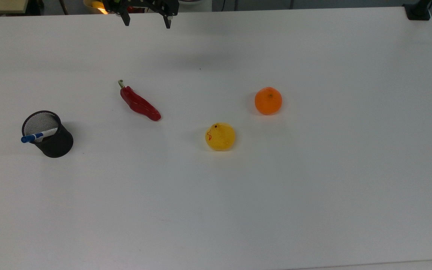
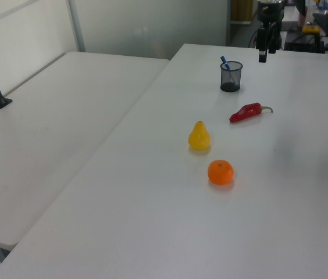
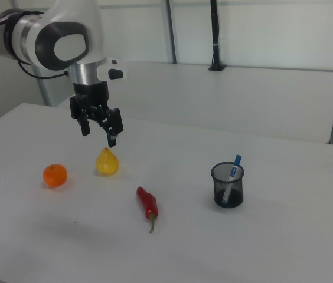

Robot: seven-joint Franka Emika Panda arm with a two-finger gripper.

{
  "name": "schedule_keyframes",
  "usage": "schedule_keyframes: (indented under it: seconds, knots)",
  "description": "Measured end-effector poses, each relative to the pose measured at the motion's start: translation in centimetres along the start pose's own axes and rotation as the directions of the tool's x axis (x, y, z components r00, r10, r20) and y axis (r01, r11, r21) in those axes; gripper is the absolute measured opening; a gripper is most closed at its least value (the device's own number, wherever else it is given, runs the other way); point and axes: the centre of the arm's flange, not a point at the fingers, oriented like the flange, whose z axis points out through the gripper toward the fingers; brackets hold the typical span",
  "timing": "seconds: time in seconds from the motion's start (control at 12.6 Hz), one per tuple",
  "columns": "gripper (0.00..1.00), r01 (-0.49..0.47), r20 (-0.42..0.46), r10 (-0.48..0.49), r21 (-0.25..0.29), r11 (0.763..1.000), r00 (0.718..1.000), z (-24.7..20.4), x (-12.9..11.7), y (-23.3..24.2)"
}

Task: Take marker pen
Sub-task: 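Move the open gripper over the black mesh pen cup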

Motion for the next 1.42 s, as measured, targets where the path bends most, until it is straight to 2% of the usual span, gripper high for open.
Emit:
schedule_keyframes:
  seconds: [0.55, 0.87, 1.03, 1.11, 1.42]
  knots:
    - [1.00, -0.012, -0.021, 0.012, -0.011, 1.000, 1.000, -1.0, 0.1, 0.8]
    - [1.00, -0.043, -0.124, 0.041, -0.013, 0.999, 0.991, -3.2, 1.5, 2.6]
    - [1.00, -0.087, -0.230, 0.079, -0.024, 0.996, 0.970, -2.1, 4.2, 4.8]
    - [1.00, -0.113, -0.295, 0.099, -0.031, 0.993, 0.950, -1.9, 5.4, 6.3]
    - [1.00, -0.188, -0.455, 0.143, -0.055, 0.981, 0.879, -0.8, 8.2, 10.9]
